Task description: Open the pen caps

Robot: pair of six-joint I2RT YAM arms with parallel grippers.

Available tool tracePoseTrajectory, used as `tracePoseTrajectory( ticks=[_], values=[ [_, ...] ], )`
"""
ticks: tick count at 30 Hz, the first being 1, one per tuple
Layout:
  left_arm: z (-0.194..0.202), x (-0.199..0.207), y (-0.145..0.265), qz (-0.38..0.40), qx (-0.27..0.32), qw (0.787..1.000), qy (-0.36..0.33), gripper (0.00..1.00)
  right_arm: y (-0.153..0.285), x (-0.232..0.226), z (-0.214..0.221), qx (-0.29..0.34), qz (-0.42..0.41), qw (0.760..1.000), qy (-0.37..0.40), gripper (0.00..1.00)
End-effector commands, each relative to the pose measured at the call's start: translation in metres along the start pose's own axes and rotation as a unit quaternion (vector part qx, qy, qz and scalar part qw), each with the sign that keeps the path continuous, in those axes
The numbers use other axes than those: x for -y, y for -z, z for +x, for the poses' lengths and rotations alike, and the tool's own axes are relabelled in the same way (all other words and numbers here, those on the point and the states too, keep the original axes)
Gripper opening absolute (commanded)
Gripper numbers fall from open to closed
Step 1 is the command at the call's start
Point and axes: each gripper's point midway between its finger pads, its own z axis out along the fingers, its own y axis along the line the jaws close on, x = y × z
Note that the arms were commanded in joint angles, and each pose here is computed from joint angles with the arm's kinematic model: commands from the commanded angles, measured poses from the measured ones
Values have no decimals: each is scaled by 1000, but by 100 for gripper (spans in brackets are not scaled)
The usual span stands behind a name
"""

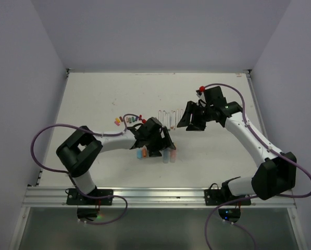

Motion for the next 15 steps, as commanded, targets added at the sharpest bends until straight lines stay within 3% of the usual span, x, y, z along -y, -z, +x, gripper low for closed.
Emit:
tracePoseTrajectory(
  ticks=[1,3,8,10,14,15],
  values=[
    [-26,22,29,9,69,995,-68,87,5,-15,2,0,-23,1000,20,56],
    [-29,28,39,12,79,993,-86,100,4,-17,2,-2,-25,999,21,56],
    [-34,28,65,-4,104,990,-98,100,3,-26,3,-8,-30,999,32,56],
    [-44,21,90,-25,144,985,-91,100,2,-27,5,-11,-28,999,37,56],
    [-68,-26,128,-96,177,979,-34,98,-4,-27,16,-28,-31,999,32,56],
    [-82,-59,146,-150,196,969,4,97,-6,-28,18,-31,-33,999,28,56]
  ],
)
